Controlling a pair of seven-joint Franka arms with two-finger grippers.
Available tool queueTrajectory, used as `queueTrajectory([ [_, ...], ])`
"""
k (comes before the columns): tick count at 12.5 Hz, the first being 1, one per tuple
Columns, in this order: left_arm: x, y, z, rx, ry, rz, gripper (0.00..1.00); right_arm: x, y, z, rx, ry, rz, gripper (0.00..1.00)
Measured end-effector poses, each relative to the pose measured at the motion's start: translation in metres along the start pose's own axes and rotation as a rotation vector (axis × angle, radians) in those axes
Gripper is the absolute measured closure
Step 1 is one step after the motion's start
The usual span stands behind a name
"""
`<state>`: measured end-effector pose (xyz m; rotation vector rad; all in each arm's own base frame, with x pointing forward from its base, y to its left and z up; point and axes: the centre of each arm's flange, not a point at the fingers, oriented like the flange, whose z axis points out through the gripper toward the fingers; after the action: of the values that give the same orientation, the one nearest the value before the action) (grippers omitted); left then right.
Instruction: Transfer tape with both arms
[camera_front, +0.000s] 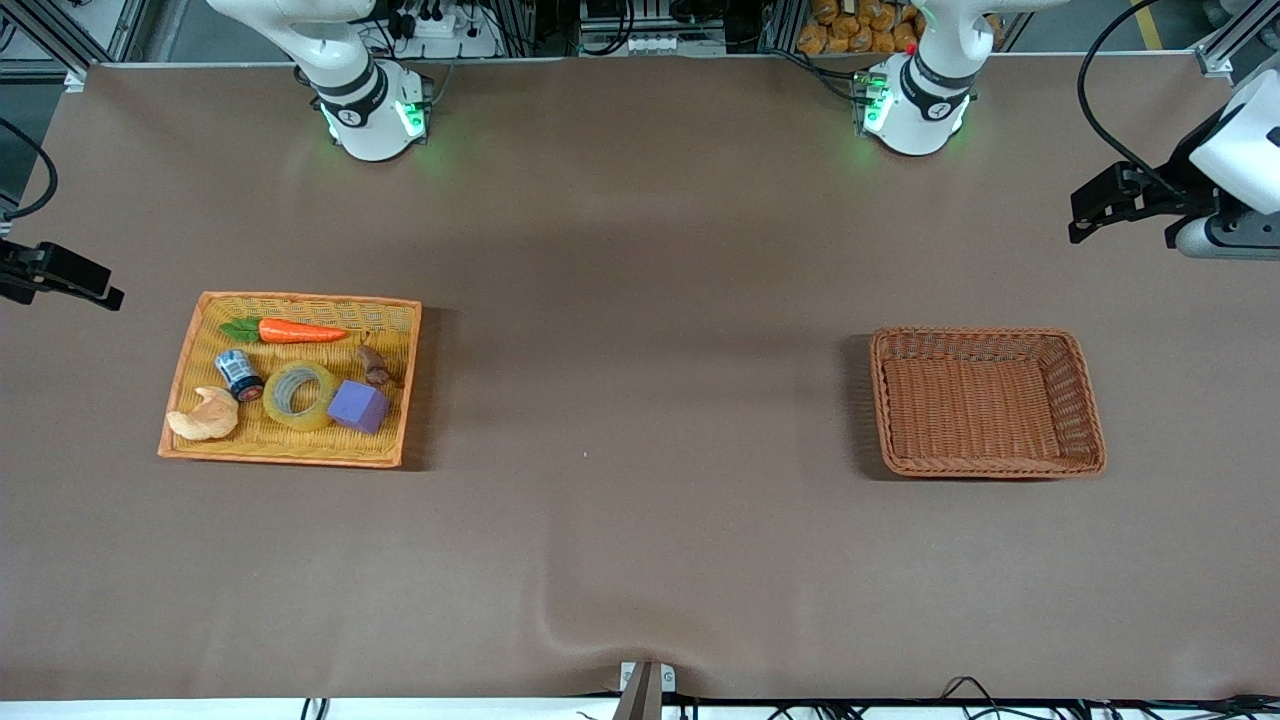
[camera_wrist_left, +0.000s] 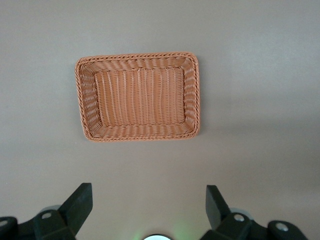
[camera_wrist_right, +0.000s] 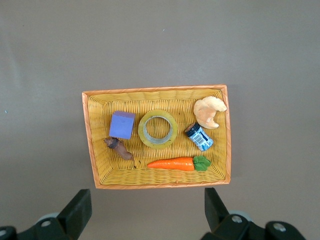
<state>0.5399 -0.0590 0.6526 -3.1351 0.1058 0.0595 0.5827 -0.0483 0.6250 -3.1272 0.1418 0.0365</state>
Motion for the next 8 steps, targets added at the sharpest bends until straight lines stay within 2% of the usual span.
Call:
queueTrajectory([
  [5,0.0,0.0,0.0,-0.002,0.001,-0.001,0.0,0.0,0.0,0.001,0.0,-0.002,0.0,0.0],
  [8,0.0,0.004,0.0,-0.007,0.0,0.007,0.0,0.002,-0.002,0.011,0.006,-0.021,-0.002,0.0],
])
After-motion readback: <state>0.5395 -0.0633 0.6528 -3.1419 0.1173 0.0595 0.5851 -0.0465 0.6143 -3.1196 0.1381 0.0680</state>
